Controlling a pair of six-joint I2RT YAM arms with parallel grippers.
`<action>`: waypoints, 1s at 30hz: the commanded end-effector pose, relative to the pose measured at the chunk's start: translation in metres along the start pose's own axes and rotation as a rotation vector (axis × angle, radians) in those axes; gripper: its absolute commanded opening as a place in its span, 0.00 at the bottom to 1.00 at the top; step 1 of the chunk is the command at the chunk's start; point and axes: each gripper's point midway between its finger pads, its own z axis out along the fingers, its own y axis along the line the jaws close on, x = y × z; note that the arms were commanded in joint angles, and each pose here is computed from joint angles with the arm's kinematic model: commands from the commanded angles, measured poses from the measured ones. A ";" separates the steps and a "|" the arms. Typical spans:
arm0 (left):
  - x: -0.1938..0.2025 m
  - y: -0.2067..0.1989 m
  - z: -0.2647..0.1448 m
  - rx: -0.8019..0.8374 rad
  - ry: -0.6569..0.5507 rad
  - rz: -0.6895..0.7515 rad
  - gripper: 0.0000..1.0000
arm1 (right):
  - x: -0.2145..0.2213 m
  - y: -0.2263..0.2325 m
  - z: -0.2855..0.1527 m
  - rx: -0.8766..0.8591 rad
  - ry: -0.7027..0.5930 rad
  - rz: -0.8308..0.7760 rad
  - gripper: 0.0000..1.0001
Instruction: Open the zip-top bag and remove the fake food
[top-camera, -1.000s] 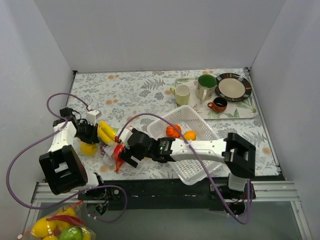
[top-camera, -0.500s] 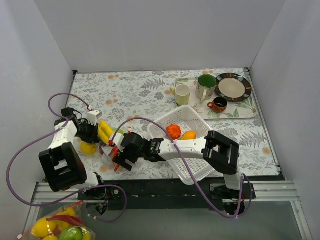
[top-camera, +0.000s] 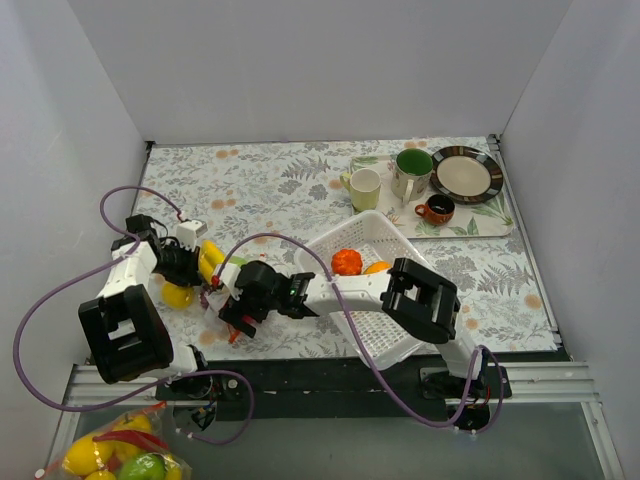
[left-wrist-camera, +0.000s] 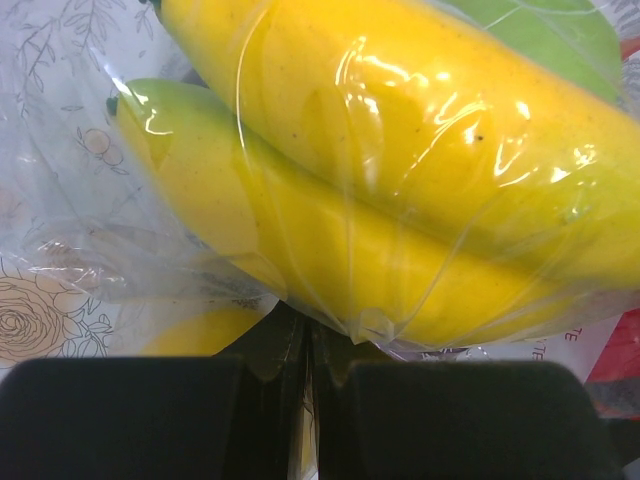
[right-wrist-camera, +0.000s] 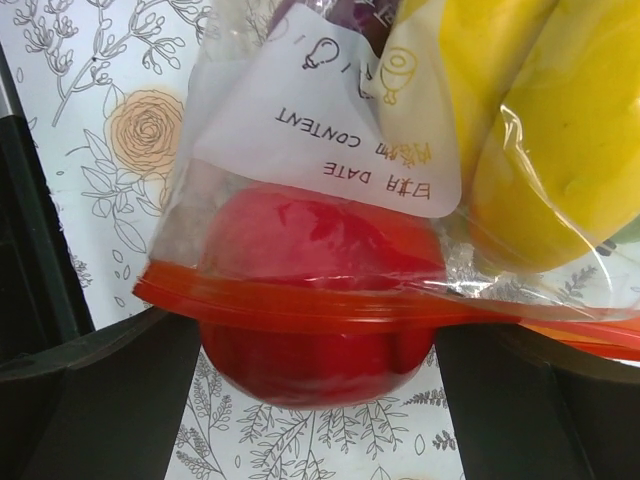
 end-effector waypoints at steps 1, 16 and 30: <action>0.009 -0.004 0.005 0.013 0.022 -0.007 0.00 | -0.017 0.002 0.000 -0.025 -0.061 0.017 0.97; 0.015 0.006 0.012 -0.034 0.040 -0.029 0.00 | -0.057 -0.031 -0.142 0.182 -0.203 0.015 0.19; -0.006 -0.012 0.000 0.014 0.008 -0.145 0.00 | 0.110 -0.187 -0.286 0.893 -0.079 0.511 0.28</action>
